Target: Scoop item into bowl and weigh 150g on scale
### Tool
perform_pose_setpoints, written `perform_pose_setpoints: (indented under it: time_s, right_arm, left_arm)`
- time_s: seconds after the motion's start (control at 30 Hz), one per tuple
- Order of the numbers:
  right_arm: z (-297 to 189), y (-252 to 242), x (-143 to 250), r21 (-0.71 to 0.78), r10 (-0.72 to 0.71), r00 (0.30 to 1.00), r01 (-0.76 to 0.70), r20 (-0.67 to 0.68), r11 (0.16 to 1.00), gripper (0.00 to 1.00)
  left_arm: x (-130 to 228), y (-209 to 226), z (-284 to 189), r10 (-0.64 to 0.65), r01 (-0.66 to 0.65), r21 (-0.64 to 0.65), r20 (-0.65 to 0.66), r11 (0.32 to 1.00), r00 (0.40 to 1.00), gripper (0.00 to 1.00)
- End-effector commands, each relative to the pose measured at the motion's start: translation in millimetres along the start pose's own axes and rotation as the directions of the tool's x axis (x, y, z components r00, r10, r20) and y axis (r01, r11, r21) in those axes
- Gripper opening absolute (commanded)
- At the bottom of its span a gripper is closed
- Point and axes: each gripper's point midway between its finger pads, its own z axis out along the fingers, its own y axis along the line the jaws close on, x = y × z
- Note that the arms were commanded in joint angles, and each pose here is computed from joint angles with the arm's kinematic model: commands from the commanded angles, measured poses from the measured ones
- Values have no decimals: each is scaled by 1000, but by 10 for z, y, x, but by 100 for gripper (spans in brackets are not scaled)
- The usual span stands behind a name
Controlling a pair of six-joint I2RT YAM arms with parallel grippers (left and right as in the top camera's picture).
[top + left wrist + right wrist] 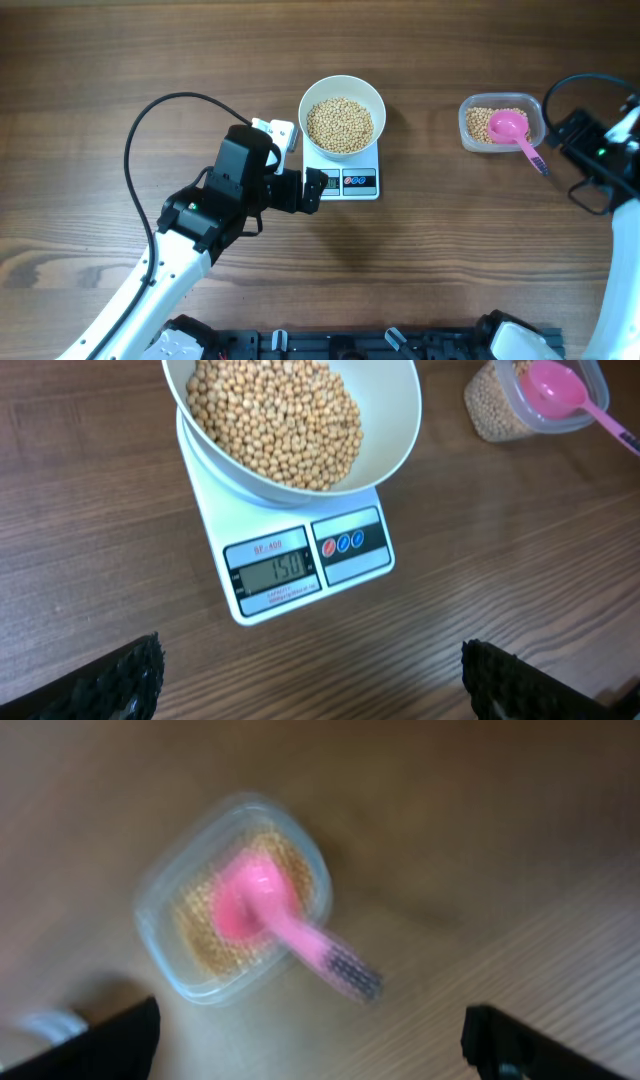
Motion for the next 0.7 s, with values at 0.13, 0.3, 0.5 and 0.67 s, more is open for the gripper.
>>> perform_pose_setpoints:
  time_s: [0.13,0.3,0.5,0.67]
  right_arm:
    - [-229,154,-629,-17,-109,955,118,275,993,100]
    - [-165,152,-641,-17,-106,957,114,270,993,100]
    - [-162,150,-632,-17,-105,958,114,266,993,100]
    - [-155,141,-607,-15,-106,961,113,255,993,100]
  left_arm:
    - [-12,-10,-19,26,-26,-3,10,1000,1000,100]
    - [-12,-10,-19,26,-26,-3,10,1000,1000,100]
    - [-13,-10,-19,26,-26,-3,10,1000,1000,100]
    - [-13,-10,-19,26,-26,-3,10,1000,1000,100]
